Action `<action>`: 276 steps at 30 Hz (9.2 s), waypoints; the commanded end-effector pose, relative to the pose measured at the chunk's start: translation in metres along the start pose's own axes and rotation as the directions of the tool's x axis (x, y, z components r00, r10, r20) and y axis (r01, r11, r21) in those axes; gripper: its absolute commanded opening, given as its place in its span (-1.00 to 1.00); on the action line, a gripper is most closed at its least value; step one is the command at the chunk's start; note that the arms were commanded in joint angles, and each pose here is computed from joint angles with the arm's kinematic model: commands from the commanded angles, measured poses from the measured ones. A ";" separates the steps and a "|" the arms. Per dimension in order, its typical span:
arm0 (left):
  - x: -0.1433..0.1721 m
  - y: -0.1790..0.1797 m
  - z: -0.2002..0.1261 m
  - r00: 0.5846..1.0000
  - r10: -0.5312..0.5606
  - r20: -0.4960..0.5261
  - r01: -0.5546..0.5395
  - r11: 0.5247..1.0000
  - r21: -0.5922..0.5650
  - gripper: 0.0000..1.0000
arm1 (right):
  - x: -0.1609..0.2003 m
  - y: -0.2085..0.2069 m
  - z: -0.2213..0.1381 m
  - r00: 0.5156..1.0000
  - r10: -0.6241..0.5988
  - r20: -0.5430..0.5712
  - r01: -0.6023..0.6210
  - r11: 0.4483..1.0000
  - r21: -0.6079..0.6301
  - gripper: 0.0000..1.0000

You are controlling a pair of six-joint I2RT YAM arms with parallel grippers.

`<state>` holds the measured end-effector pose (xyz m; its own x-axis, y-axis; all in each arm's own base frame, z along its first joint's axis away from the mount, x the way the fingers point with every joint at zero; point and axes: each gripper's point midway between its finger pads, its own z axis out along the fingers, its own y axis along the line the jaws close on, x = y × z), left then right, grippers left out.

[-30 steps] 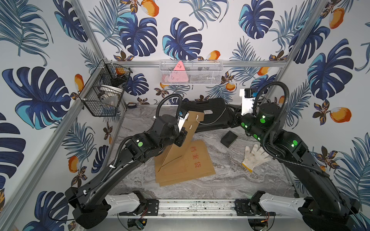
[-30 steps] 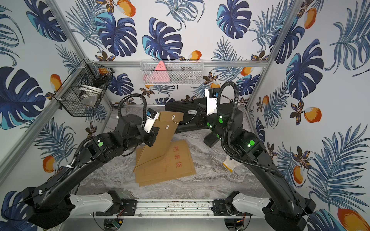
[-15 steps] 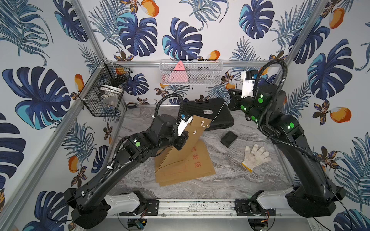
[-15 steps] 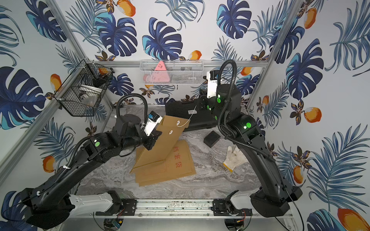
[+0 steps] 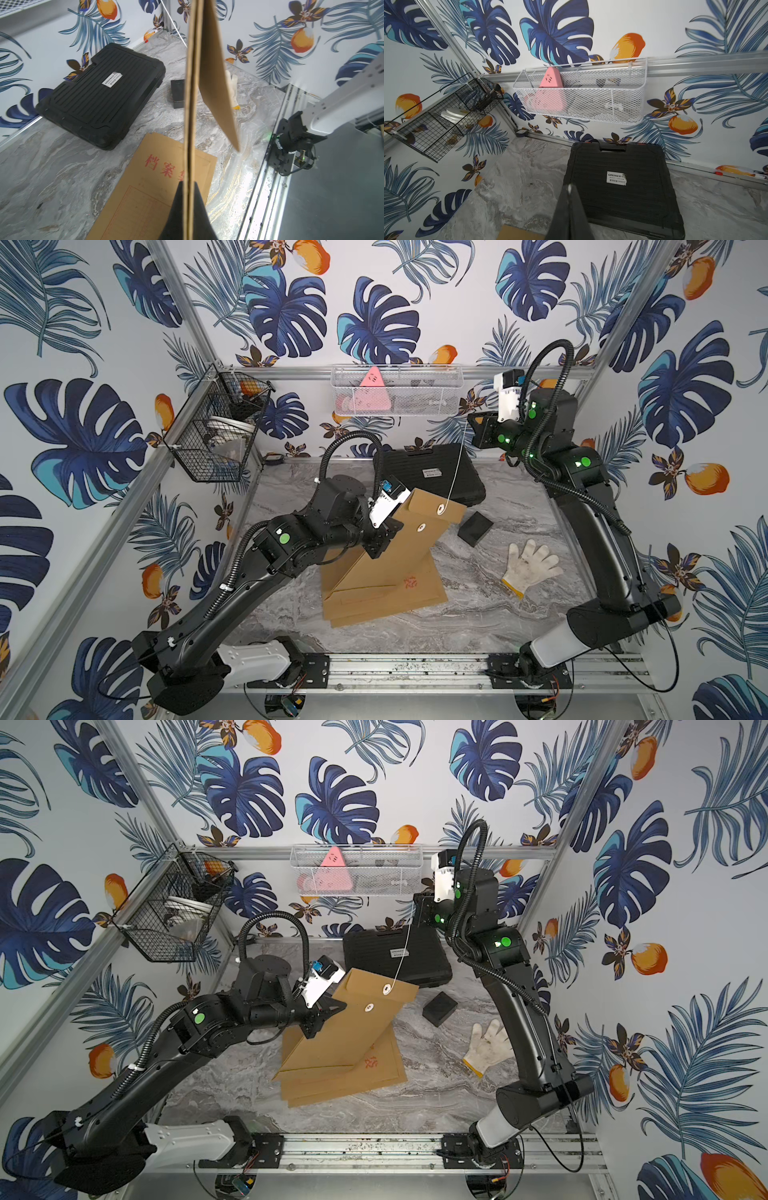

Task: Open the file bag
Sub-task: Open the file bag, then move the file bag to the center of the board, then place the file bag at the center of the board.

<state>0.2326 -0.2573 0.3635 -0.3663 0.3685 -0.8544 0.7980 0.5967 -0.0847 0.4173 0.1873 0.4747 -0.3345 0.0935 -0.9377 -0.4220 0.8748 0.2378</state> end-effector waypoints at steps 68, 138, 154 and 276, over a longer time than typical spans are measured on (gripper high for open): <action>-0.133 0.020 -0.147 0.795 -0.210 0.569 -0.056 0.909 0.414 -1.00 | 0.002 0.090 -0.099 0.963 0.266 0.030 -0.137 0.587 -0.798 0.95; -0.081 0.059 -0.106 0.882 -0.236 0.407 0.160 0.964 0.211 -0.64 | -0.015 0.126 -0.116 0.997 0.048 0.068 0.033 0.526 -0.850 -1.00; 0.148 0.179 -0.037 0.626 -0.730 0.274 0.756 0.481 -0.443 0.98 | 0.034 0.062 -0.099 0.992 0.124 -0.019 -0.119 0.880 -0.459 -1.00; 0.106 0.128 -0.091 0.793 -0.597 0.120 0.523 0.566 -0.637 0.98 | 0.384 0.167 0.240 0.735 0.242 -0.633 -0.424 0.893 -0.152 1.00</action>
<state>0.2480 -0.0758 0.3066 -0.7323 -0.1306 -0.6683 -0.0391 0.9879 -0.1502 0.4146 0.4990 0.0733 -0.9110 -0.0288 -0.4113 -0.3436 0.6043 0.7188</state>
